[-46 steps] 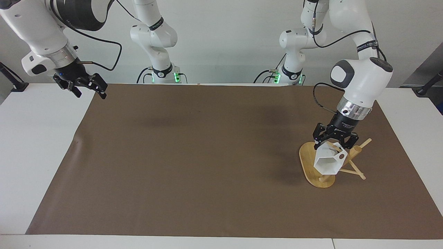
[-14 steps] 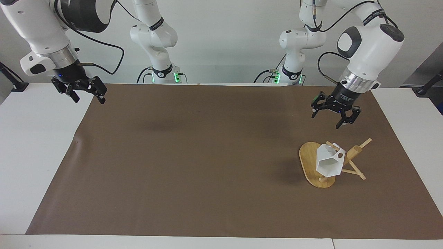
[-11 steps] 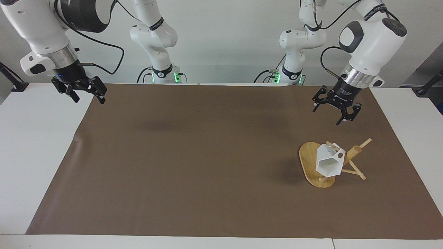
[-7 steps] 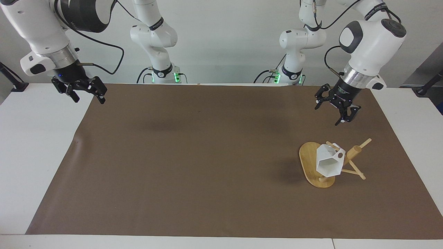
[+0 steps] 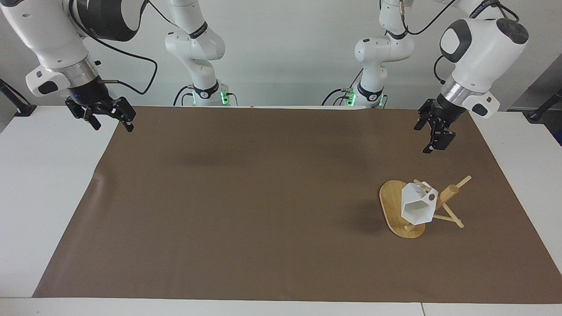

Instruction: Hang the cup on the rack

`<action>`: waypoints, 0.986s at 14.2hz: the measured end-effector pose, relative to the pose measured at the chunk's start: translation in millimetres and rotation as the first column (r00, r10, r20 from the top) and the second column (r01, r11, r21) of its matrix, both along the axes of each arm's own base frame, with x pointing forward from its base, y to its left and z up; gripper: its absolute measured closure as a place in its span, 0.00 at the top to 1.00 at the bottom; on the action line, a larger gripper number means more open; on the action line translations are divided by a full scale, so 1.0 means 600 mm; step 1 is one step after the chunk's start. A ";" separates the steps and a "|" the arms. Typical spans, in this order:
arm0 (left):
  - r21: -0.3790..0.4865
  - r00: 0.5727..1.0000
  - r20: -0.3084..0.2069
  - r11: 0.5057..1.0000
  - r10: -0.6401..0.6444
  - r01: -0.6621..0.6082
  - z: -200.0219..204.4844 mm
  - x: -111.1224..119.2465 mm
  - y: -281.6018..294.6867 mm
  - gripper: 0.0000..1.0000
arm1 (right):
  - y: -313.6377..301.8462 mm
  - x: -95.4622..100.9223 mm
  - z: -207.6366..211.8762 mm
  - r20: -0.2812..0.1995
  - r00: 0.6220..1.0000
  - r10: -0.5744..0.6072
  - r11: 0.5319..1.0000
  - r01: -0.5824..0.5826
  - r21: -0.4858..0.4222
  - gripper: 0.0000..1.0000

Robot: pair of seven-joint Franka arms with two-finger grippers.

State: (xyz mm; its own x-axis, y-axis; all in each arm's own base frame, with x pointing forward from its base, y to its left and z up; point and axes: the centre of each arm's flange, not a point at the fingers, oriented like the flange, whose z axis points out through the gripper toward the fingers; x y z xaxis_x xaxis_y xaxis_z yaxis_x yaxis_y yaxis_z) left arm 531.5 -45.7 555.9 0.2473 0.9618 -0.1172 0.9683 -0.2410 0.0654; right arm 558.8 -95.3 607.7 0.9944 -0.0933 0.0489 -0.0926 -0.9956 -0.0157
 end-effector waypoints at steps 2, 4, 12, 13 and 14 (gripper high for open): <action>0.008 0.984 0.010 0.984 -0.180 0.180 0.014 -0.005 0.000 1.00 | 0.000 0.000 0.000 0.000 1.000 0.000 1.000 0.000 0.000 1.00; 0.021 0.943 0.038 0.944 -0.330 0.330 0.030 -0.004 0.000 1.00 | 0.000 0.000 0.000 0.000 1.000 0.000 1.000 0.000 0.000 1.00; 0.128 0.636 0.127 0.649 -0.761 0.750 0.084 0.006 0.043 1.00 | 0.000 0.000 0.000 -0.001 1.000 0.000 1.000 0.000 0.000 1.00; 0.138 0.593 0.127 0.606 -0.795 0.783 0.086 0.006 0.051 1.00 | 0.000 0.000 0.000 -0.001 1.000 0.000 1.000 0.000 0.000 1.00; 0.143 0.553 0.123 0.566 -0.824 0.812 0.088 0.005 0.059 1.00 | 0.000 0.000 -0.001 -0.001 1.000 0.000 1.000 0.000 0.000 1.00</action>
